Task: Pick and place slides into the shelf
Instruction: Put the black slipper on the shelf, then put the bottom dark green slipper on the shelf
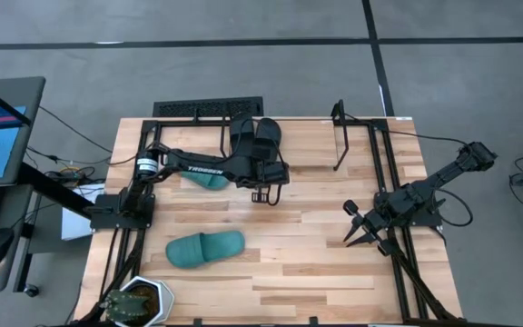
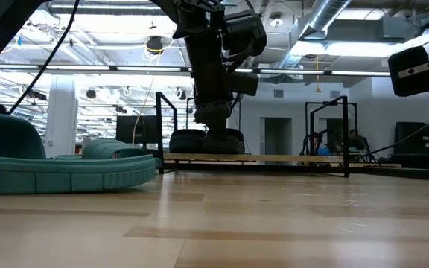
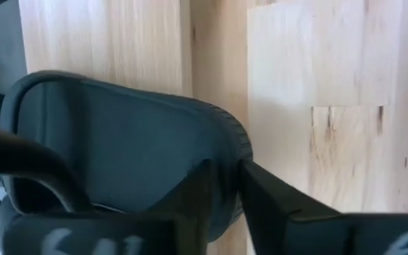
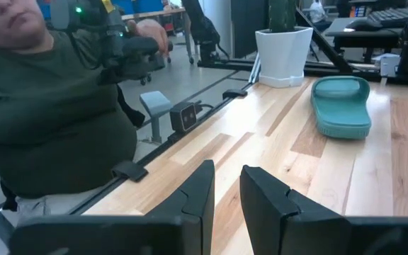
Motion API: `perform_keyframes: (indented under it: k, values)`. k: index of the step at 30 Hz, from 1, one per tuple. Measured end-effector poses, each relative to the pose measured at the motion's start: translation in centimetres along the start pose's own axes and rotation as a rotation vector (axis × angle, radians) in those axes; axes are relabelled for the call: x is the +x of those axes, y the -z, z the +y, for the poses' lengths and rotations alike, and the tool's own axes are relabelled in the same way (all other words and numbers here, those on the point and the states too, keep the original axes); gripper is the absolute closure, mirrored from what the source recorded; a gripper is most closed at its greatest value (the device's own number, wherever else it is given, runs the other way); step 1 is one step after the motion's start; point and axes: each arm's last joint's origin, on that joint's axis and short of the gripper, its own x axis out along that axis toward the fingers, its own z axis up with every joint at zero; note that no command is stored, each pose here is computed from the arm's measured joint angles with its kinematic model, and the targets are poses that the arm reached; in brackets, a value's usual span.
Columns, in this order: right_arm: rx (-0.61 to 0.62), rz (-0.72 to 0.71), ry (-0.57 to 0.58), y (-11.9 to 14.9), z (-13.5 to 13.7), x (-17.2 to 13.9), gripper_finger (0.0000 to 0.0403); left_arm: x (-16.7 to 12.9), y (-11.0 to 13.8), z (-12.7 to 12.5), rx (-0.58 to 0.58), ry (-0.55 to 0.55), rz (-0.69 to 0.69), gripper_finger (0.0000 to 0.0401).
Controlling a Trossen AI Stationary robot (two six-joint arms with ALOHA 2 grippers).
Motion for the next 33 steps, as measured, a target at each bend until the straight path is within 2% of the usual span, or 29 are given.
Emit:
perform_keyframes:
  k: [5,9,17,23,27,29,33]
  values:
    - [0.002,0.000,0.000,0.0,0.0,0.0,0.0344,0.1,0.0,0.1,-0.023,-0.013,0.004,0.0272]
    - [0.003,0.000,0.000,0.0,0.0,0.0,0.0344,0.0,0.4,-0.1,0.005,-0.004,0.037,0.0233]
    - [0.003,0.001,0.000,0.0,0.0,0.0,0.0344,-1.9,0.4,-0.8,0.065,-0.037,0.123,0.0216]
    - [0.006,0.022,0.001,0.2,0.0,0.0,0.0344,-6.5,0.2,-0.8,0.115,-0.114,0.234,0.0216]
    - [0.006,0.021,0.001,0.2,0.0,0.0,0.0344,-10.7,0.6,-0.3,0.093,-0.175,0.318,0.0216]
    - [0.006,0.021,0.001,0.2,0.0,0.0,0.0344,-12.3,0.1,-0.2,0.025,-0.183,0.266,0.0216]
    - [0.012,0.003,0.000,0.0,0.0,0.0,0.0344,-15.6,0.6,0.1,-0.089,-0.085,0.170,0.0216]
